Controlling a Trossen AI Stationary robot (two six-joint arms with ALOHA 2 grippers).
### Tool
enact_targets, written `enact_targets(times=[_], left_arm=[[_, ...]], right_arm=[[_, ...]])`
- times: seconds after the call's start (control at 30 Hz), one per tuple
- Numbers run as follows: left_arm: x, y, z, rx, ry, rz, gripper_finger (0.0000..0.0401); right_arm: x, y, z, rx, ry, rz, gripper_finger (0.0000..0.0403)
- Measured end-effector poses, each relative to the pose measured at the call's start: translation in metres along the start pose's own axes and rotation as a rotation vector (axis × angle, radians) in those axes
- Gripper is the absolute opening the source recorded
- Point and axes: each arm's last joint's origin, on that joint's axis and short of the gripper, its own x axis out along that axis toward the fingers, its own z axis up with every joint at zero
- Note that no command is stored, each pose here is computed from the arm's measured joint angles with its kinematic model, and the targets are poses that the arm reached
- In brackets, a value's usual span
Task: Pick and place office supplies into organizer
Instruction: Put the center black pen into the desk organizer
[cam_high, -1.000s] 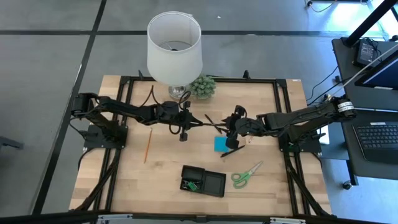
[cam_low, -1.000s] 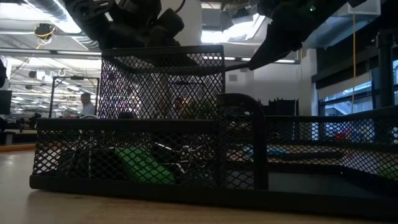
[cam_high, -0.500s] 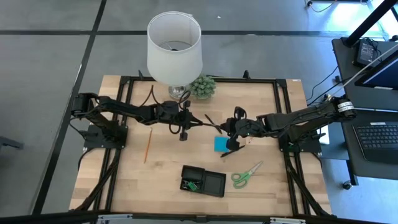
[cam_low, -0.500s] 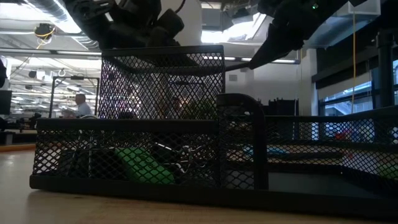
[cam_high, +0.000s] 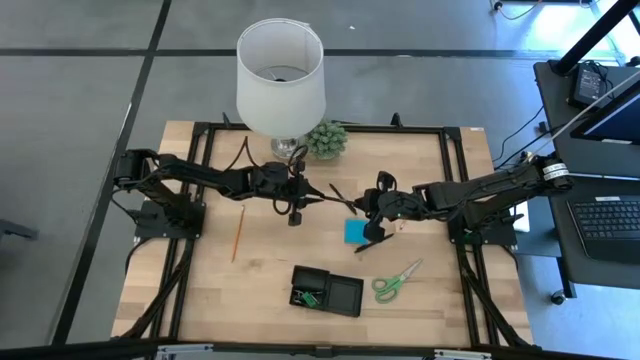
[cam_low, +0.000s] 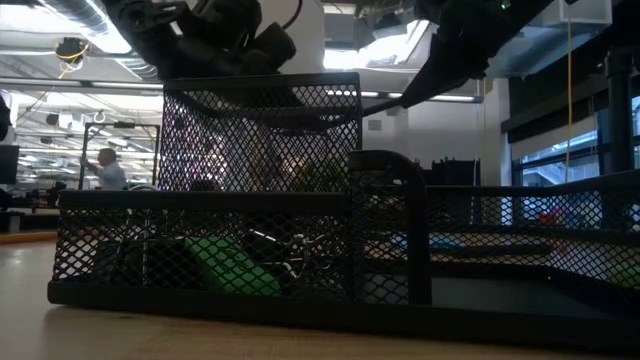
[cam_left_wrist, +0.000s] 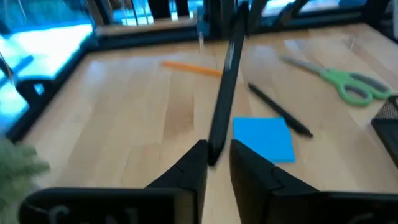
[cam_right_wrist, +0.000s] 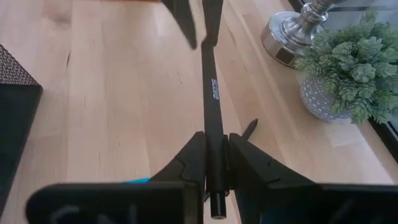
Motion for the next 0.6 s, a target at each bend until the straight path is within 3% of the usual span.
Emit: enact_targets(times=[0.13,0.3,0.6], left_arm=[[0.0,-0.002,-0.006,-0.078,0.052,-0.029,0.0097],[-0.007,-0.007,-0.003,-0.18,0.063,-0.145,0.0133],[-0.033,-0.015,-0.035,-0.229,0.512,-0.1,0.0144]], right_arm=[[-0.009,-0.004,0.011,-0.012,0.038,-0.031,0.0055],[-0.028,-0.009,0.028,-0.022,0.106,-0.031,0.0055],[-0.072,0.004,0.071,0.075,0.069,0.223,0.0056]])
